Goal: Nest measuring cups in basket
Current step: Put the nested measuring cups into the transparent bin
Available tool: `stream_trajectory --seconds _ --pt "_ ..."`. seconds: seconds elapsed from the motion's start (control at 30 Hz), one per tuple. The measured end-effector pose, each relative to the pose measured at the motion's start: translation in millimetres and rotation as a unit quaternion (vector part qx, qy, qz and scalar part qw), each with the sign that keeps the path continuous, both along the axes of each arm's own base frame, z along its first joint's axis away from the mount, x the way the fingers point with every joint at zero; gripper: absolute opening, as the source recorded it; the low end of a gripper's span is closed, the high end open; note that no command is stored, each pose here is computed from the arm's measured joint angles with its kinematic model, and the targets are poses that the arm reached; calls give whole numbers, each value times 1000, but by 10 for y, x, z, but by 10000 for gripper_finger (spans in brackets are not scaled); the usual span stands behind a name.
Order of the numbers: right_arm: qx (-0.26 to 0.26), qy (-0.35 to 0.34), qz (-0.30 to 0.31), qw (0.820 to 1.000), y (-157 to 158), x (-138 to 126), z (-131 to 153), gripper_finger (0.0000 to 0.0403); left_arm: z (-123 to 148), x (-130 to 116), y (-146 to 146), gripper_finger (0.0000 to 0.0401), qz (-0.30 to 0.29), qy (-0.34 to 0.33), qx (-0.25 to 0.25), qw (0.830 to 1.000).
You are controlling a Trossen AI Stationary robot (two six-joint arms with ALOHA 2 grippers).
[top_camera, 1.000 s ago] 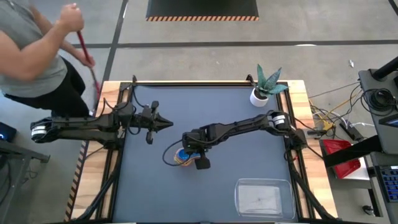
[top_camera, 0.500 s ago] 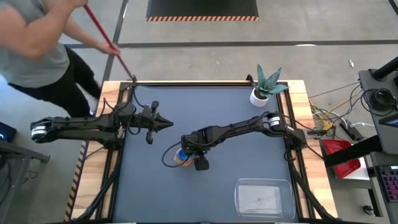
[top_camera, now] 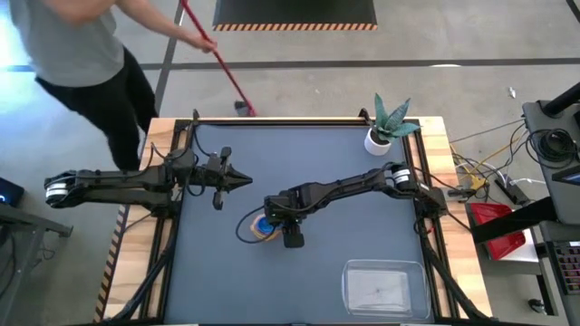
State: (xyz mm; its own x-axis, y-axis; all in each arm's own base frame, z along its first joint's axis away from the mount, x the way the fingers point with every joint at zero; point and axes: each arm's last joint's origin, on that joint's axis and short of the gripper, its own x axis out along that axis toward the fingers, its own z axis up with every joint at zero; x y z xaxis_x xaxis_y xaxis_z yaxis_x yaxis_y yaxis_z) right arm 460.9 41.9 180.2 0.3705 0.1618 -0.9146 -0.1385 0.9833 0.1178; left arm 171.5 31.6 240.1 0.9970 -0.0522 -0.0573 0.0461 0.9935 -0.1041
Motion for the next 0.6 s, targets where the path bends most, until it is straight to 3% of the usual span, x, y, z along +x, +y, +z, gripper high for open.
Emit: stream_trajectory --seconds 0.5,0.6 --pt "9 29 -26 999 38 -46 -16 128 0 0 0 0 0 0 0 1000" --pt "8 29 -25 999 39 -46 -17 154 0 0 0 0 0 0 0 1000"
